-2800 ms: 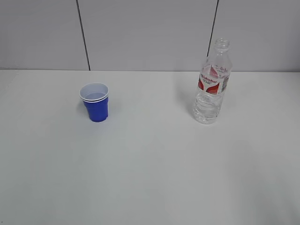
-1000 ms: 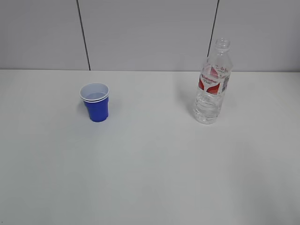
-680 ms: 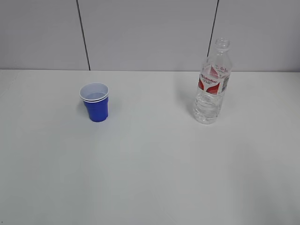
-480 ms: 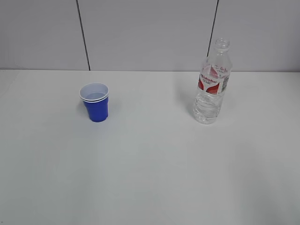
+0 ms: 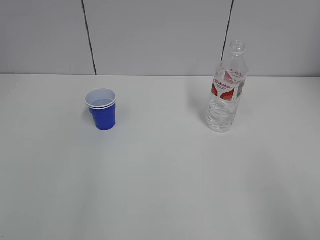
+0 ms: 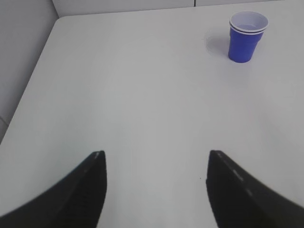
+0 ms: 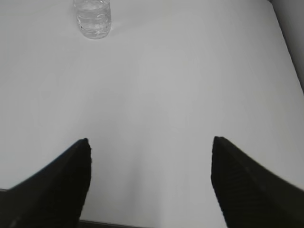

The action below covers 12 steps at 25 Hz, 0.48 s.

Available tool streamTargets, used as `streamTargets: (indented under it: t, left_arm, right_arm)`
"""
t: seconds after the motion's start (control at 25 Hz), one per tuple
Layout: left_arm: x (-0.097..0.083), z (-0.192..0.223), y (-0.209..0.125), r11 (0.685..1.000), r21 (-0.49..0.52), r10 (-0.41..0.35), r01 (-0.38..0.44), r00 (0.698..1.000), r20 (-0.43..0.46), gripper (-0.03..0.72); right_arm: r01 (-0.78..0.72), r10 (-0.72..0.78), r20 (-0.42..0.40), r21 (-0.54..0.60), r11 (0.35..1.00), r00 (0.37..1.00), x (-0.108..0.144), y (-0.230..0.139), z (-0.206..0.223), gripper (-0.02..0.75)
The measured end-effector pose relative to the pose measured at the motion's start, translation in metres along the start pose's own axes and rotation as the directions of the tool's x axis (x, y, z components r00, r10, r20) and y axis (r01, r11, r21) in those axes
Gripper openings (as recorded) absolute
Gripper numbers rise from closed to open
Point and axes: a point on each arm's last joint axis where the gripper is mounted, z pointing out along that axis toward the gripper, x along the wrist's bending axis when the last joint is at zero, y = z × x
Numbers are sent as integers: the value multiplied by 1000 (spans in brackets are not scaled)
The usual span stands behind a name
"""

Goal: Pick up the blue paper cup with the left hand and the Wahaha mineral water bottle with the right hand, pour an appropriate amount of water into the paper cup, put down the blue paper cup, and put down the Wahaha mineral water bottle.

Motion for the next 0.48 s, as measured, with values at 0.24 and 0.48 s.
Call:
streamTargets:
  t: [0.24, 0.48]
  left_arm:
    - [0, 0, 0, 1000, 0, -1, 1, 1000, -2, 499]
    - [0, 0, 0, 1000, 1, -11, 11, 1000, -17, 499]
  right_arm:
    - [1, -1, 2, 0, 1000, 1000, 0, 0, 0, 587]
    - [1, -1, 2, 0, 1000, 1000, 0, 0, 0, 587]
